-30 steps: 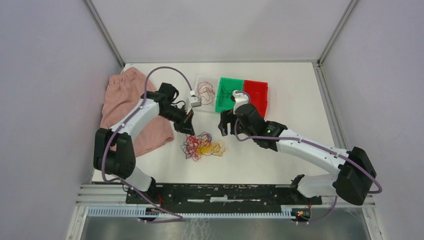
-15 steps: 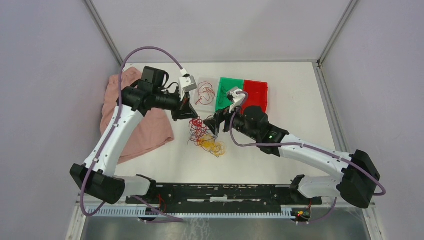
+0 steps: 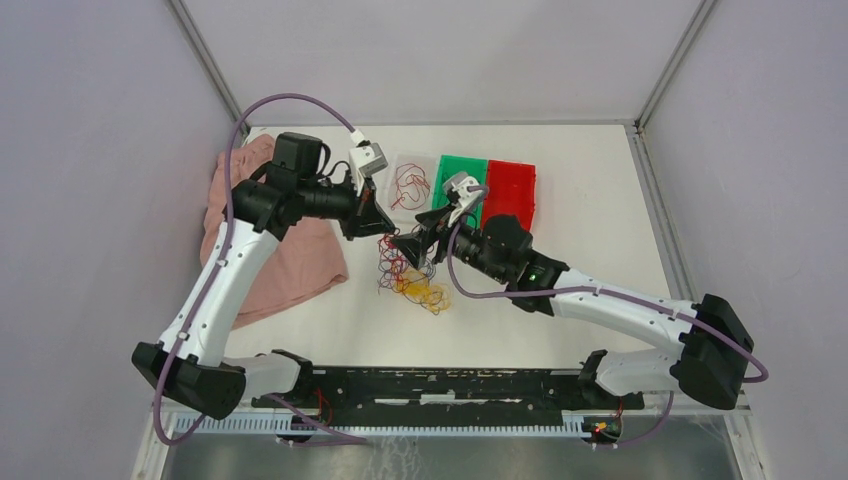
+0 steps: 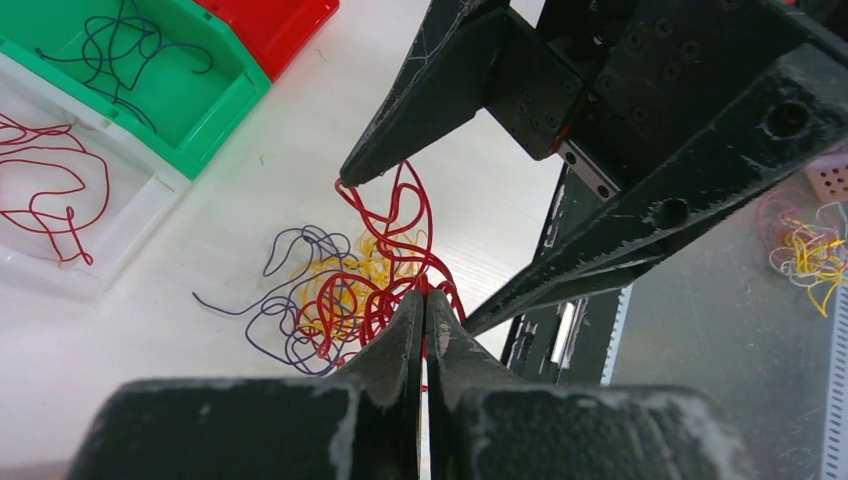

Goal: Untangle the cables
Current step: Untie the cable.

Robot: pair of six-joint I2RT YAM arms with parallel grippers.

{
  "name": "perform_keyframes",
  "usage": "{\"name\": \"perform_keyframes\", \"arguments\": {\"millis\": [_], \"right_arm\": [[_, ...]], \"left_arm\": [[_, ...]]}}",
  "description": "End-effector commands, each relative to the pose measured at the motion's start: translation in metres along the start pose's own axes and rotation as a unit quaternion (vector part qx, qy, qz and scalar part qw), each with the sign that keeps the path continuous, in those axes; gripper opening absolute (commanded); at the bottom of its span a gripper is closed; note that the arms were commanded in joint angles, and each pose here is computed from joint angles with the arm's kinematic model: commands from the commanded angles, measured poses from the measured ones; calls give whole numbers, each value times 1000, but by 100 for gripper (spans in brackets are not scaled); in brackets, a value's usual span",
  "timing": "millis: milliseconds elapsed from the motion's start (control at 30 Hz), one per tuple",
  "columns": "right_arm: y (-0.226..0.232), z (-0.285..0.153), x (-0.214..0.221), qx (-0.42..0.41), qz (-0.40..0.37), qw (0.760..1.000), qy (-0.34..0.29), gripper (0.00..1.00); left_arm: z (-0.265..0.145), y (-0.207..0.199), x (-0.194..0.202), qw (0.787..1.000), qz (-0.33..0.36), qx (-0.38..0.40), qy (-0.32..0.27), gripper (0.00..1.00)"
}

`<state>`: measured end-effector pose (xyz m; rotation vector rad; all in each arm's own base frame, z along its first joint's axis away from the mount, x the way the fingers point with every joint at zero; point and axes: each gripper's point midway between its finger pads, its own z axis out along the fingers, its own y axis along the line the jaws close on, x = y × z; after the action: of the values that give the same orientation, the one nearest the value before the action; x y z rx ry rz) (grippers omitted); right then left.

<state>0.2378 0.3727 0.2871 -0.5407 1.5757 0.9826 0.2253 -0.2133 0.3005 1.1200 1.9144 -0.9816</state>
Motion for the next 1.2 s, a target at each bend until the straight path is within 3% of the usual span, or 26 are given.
{"name": "perform_keyframes", "arguments": {"millis": [0,133,433,733,1167], "right_arm": [[-5,2,-28,34,12,997,-71,81],[-18,0,-37,77,22,989,-122,78],[-24,9,-38,118,40,980,-155,77],[-35,31,-11,148,63,977,-140,77],[-86,-14,65,253,34,966,-50,77]], "left_arm": [[-11,-18,-24,999,0,9,-43,3],[-14,-27,-27,998,-11,20,-51,3],[-18,-44,-39,995,-36,51,-74,3],[-21,-58,-52,991,-46,86,-94,3],[-57,-78,-114,985,24,70,-156,3]]}}
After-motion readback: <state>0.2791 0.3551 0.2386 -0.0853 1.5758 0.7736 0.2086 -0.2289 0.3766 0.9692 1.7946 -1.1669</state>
